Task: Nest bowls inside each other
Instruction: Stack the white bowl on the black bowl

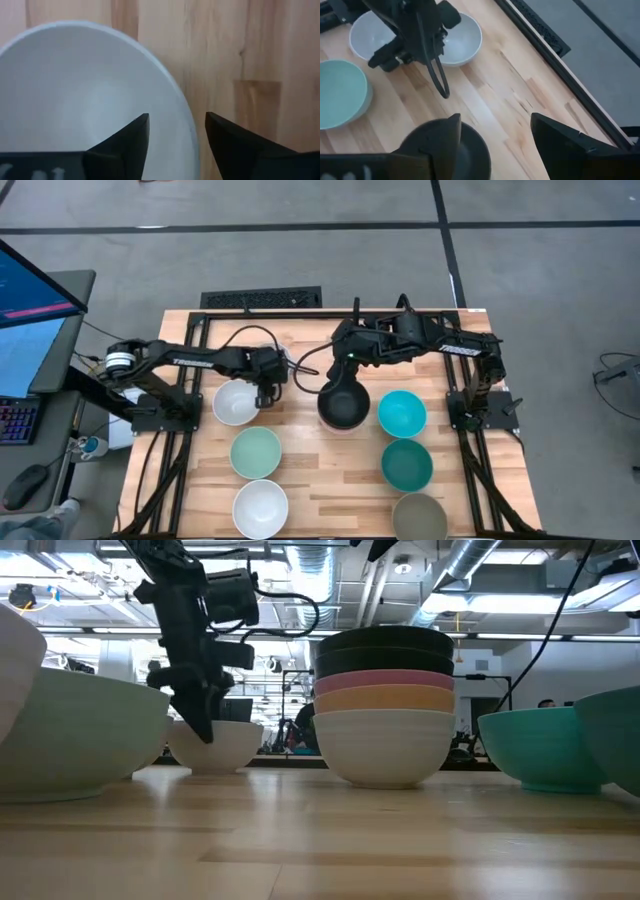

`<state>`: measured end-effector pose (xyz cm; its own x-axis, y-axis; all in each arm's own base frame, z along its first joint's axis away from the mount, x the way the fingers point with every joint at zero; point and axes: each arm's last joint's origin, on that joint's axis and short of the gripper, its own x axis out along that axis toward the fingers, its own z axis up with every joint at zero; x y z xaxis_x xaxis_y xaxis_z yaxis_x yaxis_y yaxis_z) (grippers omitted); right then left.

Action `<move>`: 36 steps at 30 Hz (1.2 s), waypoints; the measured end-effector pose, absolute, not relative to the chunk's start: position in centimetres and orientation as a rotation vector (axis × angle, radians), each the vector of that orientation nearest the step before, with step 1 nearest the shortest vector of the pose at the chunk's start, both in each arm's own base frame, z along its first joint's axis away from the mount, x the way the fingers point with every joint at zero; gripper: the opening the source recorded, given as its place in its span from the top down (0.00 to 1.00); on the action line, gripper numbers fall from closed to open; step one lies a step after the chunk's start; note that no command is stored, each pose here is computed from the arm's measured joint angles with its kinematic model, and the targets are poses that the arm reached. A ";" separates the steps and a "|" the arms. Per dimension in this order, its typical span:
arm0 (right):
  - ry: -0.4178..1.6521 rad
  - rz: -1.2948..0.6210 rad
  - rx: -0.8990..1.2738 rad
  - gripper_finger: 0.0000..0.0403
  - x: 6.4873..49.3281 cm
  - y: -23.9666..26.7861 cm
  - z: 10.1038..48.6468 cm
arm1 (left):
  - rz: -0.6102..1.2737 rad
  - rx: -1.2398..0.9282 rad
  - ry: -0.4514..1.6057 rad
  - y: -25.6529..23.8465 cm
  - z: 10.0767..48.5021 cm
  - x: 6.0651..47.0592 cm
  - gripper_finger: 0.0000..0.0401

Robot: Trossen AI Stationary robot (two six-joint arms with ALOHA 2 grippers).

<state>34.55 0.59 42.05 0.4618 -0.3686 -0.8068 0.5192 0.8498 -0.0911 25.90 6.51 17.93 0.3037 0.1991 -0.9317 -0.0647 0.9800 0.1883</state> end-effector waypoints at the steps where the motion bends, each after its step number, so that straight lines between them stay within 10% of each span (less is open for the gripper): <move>1: 0.952 -0.553 0.178 0.34 34.5 0.6 42.0 | 0.175 0.134 1.258 6.6 17.7 26.0 0.56; 11: 0.902 -0.578 0.244 0.34 32.9 0.3 43.4 | 0.151 0.221 1.311 6.5 17.1 26.4 0.97; 30: 0.779 -0.795 0.397 0.34 23.5 -3.9 47.5 | -0.255 0.748 0.833 -4.8 37.6 31.3 1.00; 36: 0.808 -0.832 0.461 0.34 22.7 -4.2 46.2 | -0.433 0.798 0.832 -7.2 36.5 33.3 1.00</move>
<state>22.70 -4.18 46.18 0.4105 -0.4686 -0.7822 0.7953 0.6036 0.0558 33.25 -7.23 36.47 0.6128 -0.0388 -0.7893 0.6236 0.6372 0.4529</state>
